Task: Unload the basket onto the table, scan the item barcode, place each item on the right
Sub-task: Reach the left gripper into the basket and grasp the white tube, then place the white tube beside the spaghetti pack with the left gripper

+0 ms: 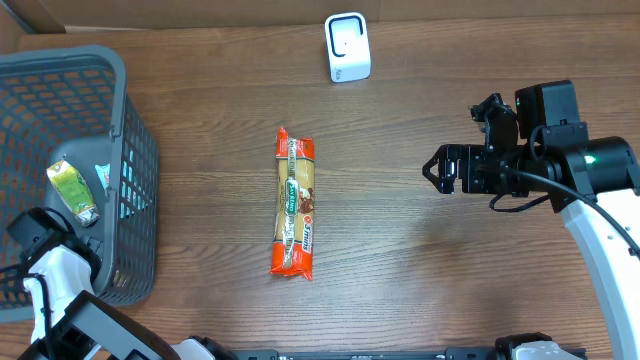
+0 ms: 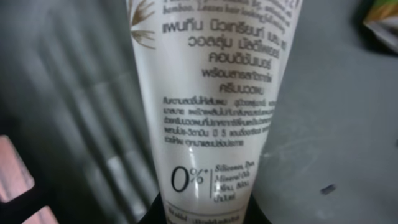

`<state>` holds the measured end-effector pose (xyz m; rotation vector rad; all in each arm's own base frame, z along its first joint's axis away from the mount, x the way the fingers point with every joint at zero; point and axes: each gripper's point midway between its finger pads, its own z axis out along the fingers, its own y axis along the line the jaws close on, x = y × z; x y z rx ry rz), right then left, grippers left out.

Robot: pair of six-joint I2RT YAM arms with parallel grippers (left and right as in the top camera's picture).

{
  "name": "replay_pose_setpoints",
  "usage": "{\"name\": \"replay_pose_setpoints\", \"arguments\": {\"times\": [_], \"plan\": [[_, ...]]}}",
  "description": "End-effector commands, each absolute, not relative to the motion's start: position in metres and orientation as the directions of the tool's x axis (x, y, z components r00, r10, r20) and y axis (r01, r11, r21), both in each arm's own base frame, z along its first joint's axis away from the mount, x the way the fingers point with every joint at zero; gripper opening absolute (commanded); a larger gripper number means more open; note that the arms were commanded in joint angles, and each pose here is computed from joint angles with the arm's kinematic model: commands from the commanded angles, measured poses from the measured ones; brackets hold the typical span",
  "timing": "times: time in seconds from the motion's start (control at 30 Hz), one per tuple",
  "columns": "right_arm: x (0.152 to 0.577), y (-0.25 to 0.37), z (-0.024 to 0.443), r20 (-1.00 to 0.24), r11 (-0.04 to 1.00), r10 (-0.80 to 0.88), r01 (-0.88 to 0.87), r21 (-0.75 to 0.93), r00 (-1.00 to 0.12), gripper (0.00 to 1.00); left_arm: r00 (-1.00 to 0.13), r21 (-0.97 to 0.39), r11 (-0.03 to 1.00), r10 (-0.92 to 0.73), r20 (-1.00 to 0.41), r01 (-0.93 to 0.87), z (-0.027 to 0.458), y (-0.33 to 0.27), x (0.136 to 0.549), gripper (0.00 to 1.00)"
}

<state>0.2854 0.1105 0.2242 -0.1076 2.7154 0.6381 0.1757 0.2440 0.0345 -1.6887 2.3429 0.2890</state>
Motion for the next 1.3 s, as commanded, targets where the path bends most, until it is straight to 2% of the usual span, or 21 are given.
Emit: {"name": "replay_pose_setpoints", "arguments": {"times": [0.0,0.23,0.43,0.6,0.73,0.87,1.0,1.13,1.23,1.27], "plan": [[0.288,0.111,0.231,-0.377,0.897,-0.006,-0.171,0.407,-0.926,1.0,-0.306,0.015,0.314,-0.912,-0.274,-0.949,0.036,0.242,0.177,0.04],[0.289,0.112,0.231,-0.38,0.897,-0.005,-0.172,0.407,-0.925,1.0,-0.298,-0.101,0.345,-0.899,-0.322,-0.933,0.121,0.264,0.217,0.04],[0.29,0.112,0.232,-0.388,0.896,-0.005,-0.176,0.407,-0.922,1.0,-0.314,-0.232,0.442,-0.844,-0.435,-0.866,0.224,0.266,0.261,0.04],[0.29,0.112,0.232,-0.387,0.896,-0.005,-0.175,0.407,-0.922,1.0,-0.327,-0.329,0.567,-0.76,-0.562,-0.755,0.315,0.243,0.296,0.04],[0.29,0.112,0.232,-0.387,0.896,-0.005,-0.175,0.407,-0.922,1.0,-0.37,-0.381,0.712,-0.658,-0.656,-0.59,0.378,0.202,0.319,0.04],[0.29,0.112,0.232,-0.387,0.896,-0.005,-0.175,0.407,-0.922,1.0,-0.466,-0.422,0.856,-0.516,-0.719,-0.297,0.424,0.123,0.33,0.04],[0.29,0.112,0.232,-0.387,0.896,-0.005,-0.175,0.407,-0.922,1.0,-0.612,-0.405,0.91,-0.373,-0.697,-0.093,0.418,0.046,0.324,0.04],[0.29,0.112,0.232,-0.387,0.896,-0.005,-0.175,0.407,-0.922,1.0,-0.779,-0.349,0.937,-0.235,-0.581,-0.022,0.371,-0.013,0.319,0.04],[0.29,0.112,0.232,-0.387,0.897,-0.005,-0.175,0.407,-0.922,1.0,-0.862,-0.335,0.939,-0.111,-0.494,0.072,0.326,-0.058,0.322,0.04],[0.29,0.112,0.232,-0.387,0.897,-0.005,-0.175,0.407,-0.922,1.0,-0.896,-0.346,0.931,-0.054,-0.44,0.114,0.293,-0.085,0.326,0.04]]}}
